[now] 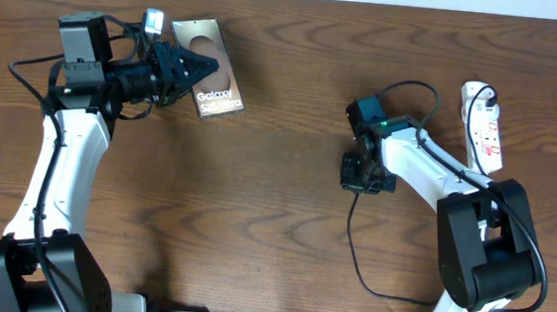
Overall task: Plug charger to phone and switch on socket
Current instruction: 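Lift the cable end with the right gripper toward the phone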
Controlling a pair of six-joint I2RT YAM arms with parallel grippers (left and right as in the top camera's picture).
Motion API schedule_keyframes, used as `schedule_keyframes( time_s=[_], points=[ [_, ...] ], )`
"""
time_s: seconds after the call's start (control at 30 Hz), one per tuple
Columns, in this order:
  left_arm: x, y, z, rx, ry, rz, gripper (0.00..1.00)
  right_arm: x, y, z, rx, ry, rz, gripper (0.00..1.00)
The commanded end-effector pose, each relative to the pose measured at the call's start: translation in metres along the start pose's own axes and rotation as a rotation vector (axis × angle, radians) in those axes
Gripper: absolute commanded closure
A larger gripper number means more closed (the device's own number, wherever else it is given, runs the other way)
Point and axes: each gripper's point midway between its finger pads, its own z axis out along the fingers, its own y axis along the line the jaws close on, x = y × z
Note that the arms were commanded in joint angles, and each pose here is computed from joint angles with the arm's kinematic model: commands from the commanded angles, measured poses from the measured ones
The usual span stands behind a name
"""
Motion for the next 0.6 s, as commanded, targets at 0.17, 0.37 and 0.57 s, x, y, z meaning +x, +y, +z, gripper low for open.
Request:
schedule_keyframes(
  time_s=[0.17,0.37,0.57],
  points=[
    [0.001,-0.015,-0.003,0.041,0.016,0.043,0.92,0.005,-0.008,0.009,-0.003,0.03,0.031,0.99],
    [-0.002,-0.019,-0.004,0.05,0.004,0.076,0.92,-0.001,0.028,-0.016,-0.246,0.025,-0.133,0.99],
    [-0.006,-0.056,-0.015,0.1,-0.052,0.243,0.93,0.017,0.095,-0.144,-0.957,-0.16,-0.574,0.99]
  ],
)
